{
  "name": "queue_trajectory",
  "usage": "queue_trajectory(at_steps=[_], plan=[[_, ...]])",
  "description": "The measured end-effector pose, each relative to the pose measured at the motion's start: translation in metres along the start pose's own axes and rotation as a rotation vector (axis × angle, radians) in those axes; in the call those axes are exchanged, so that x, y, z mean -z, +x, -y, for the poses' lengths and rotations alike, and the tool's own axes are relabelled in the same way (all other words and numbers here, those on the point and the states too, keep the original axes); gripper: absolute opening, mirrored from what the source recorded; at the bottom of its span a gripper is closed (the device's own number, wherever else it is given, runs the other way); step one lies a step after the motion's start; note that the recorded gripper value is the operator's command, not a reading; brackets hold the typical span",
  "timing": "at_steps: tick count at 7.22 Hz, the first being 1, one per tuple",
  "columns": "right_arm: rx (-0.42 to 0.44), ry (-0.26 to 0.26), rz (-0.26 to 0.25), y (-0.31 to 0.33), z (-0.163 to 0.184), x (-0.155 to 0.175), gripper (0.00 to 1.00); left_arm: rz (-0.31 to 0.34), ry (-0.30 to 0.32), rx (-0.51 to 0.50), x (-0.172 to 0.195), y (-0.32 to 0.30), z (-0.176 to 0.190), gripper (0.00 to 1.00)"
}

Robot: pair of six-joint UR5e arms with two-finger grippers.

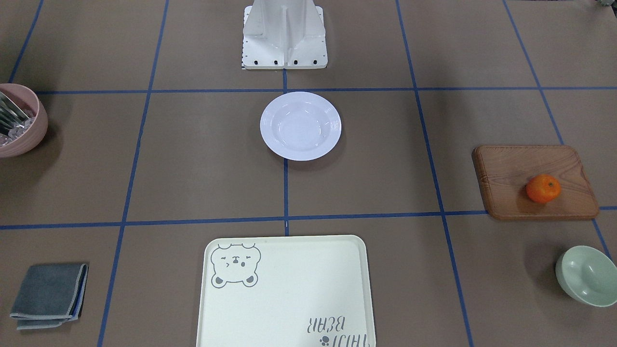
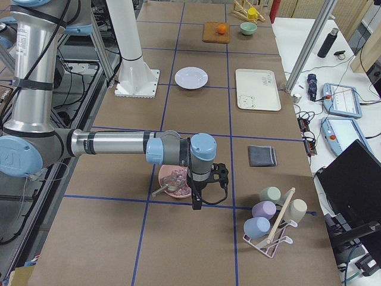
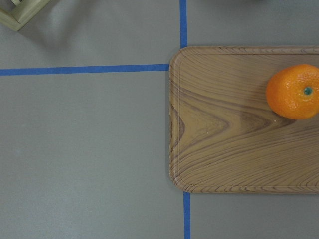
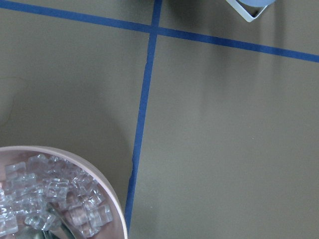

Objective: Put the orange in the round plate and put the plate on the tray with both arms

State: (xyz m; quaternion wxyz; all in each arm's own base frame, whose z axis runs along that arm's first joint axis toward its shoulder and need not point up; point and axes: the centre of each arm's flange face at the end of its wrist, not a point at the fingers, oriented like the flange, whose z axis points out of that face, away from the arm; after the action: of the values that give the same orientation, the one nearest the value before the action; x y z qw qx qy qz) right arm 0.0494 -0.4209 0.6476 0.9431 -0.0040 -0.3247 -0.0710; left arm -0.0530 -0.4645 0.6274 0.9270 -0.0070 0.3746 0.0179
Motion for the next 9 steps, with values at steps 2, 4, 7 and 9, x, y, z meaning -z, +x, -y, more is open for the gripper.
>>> queue_trajectory(at_steps=[2,4,7,9], plan=[[0.001,0.002,0.0,-0.001,0.001,0.001,1.0,-0.002,0.005,-0.001,0.002,0.002,0.0,0.98],[0.02,0.026,-0.002,-0.01,0.005,0.013,1.0,-0.001,0.022,-0.014,0.008,0.007,0.002,0.98],[0.095,0.123,0.021,-0.043,0.024,0.054,1.0,0.011,0.097,-0.08,0.02,0.016,0.009,0.98],[0.164,0.232,0.035,-0.058,0.045,0.08,1.0,0.027,0.226,-0.196,0.039,0.032,0.023,0.98]])
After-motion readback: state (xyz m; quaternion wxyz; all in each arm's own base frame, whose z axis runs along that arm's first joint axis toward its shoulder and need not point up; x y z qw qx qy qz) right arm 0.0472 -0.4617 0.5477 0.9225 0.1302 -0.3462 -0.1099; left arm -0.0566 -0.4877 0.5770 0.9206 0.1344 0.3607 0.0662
